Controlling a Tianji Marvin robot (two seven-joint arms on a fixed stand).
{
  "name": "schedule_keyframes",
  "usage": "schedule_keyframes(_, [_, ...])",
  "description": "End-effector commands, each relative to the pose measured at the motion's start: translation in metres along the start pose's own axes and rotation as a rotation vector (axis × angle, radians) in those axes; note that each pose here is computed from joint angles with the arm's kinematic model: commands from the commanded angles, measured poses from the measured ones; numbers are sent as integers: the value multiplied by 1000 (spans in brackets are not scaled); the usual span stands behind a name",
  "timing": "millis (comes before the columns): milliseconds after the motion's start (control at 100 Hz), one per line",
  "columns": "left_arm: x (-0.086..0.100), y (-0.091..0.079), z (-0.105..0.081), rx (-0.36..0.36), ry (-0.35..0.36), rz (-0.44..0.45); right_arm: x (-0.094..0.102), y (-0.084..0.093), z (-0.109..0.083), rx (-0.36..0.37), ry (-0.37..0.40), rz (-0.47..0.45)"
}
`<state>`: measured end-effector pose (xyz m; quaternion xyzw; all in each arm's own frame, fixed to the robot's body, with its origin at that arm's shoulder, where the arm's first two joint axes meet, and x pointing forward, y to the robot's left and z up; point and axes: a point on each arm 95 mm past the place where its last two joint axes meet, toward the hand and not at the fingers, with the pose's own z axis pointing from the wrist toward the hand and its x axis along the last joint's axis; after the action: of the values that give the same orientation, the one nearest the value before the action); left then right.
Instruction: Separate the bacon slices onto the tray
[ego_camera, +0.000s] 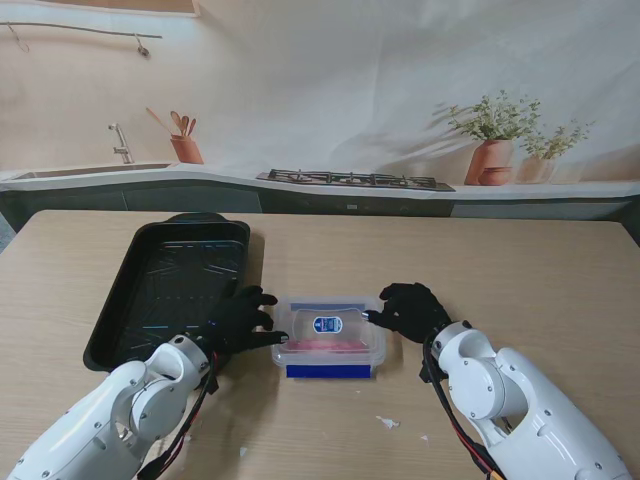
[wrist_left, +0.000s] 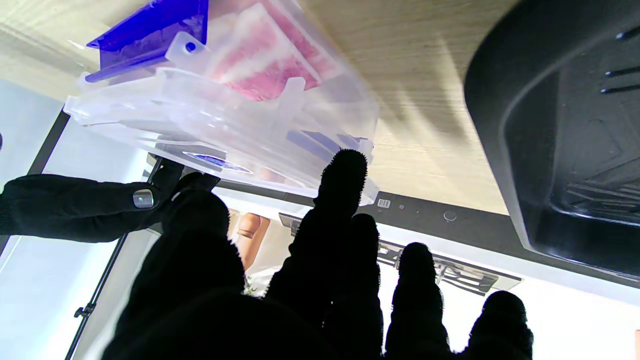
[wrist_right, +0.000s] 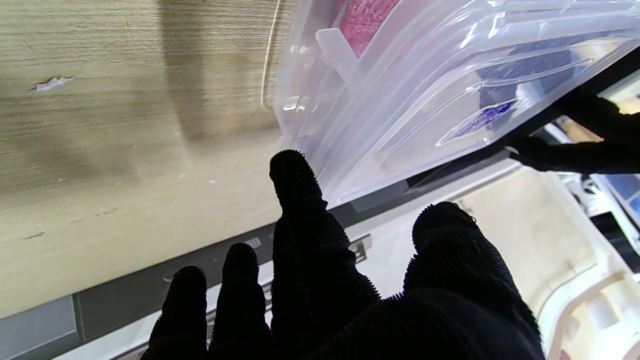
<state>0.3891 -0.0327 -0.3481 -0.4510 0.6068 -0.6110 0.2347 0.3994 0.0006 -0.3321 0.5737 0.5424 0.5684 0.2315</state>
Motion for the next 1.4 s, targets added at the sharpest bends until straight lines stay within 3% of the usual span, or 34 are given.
schedule_keyframes(0, [7, 0, 2, 2, 17, -20, 6, -4, 0, 11, 18, 14])
schedule_keyframes(400, [9, -2, 1, 23, 29, -35, 7, 0, -3, -17, 21, 92])
schedule_keyframes(880, [11, 0, 2, 32, 36, -69, 4, 1, -5, -45, -31, 92])
schedule_keyframes(1390, [15, 7, 6, -23, 55, -53, -4, -2, -6, -34, -100, 76])
